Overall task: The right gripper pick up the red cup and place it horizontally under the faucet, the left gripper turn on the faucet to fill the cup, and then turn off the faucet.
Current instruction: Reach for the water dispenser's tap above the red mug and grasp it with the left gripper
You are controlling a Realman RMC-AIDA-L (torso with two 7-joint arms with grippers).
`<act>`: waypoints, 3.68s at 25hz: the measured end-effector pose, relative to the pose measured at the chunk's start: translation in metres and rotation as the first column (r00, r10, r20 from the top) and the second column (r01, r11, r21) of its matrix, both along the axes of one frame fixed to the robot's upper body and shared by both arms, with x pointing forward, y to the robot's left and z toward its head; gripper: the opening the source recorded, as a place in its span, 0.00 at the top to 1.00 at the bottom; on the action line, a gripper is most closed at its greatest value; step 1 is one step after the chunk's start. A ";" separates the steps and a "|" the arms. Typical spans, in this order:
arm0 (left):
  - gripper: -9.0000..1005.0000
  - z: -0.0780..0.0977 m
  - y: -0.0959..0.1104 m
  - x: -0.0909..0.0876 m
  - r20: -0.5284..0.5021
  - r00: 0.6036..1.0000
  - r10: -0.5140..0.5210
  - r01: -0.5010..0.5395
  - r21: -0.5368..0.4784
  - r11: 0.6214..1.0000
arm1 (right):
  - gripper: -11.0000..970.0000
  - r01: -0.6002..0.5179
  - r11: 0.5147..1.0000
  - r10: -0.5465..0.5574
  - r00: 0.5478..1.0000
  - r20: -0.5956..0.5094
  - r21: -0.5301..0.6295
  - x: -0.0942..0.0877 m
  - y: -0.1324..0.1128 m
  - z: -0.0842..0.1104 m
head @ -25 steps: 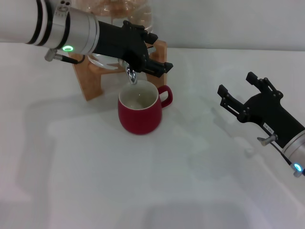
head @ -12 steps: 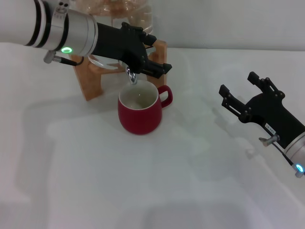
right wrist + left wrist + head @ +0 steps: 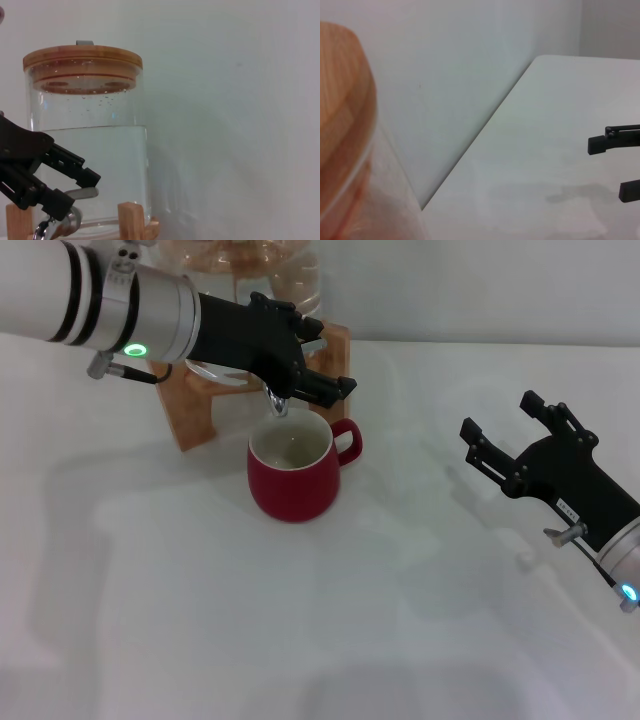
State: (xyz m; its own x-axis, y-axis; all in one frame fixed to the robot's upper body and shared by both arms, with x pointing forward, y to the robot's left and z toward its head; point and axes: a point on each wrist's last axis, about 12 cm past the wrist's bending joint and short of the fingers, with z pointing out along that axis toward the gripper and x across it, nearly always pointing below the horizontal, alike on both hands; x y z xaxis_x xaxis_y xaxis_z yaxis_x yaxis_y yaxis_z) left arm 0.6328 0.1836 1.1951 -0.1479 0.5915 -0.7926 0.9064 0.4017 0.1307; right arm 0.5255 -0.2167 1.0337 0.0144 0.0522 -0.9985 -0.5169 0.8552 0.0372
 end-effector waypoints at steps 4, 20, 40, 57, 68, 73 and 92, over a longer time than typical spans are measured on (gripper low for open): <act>0.13 0.000 0.000 0.000 0.000 1.000 0.003 -0.003 -0.001 1.000 | 0.11 0.000 1.000 0.000 1.000 0.000 0.000 0.000 0.000 0.000; 0.13 0.001 0.001 -0.001 -0.004 1.000 0.000 0.000 0.011 1.000 | 0.11 0.000 1.000 0.000 1.000 0.001 0.001 0.001 0.000 0.000; 0.13 0.000 0.002 -0.001 -0.009 1.000 -0.002 0.002 0.025 1.000 | 0.11 -0.003 1.000 0.003 1.000 0.002 -0.001 0.001 0.001 0.001; 0.13 0.001 0.000 -0.002 -0.005 1.000 -0.021 0.021 0.032 0.999 | 0.11 -0.001 1.000 0.001 1.000 0.002 0.001 0.001 0.001 0.001; 0.13 0.005 0.001 -0.005 -0.002 0.999 -0.037 0.037 0.034 0.999 | 0.11 -0.002 1.000 0.002 1.000 0.002 0.000 0.001 0.001 0.001; 0.13 0.005 0.001 -0.005 -0.004 0.999 -0.039 0.040 0.035 0.999 | 0.11 -0.002 1.000 0.002 1.000 0.002 0.000 0.001 0.001 0.001; 0.13 0.007 0.002 -0.008 -0.018 0.998 -0.067 0.068 0.044 0.997 | 0.11 -0.001 1.000 0.001 1.000 0.003 -0.001 0.001 0.000 0.001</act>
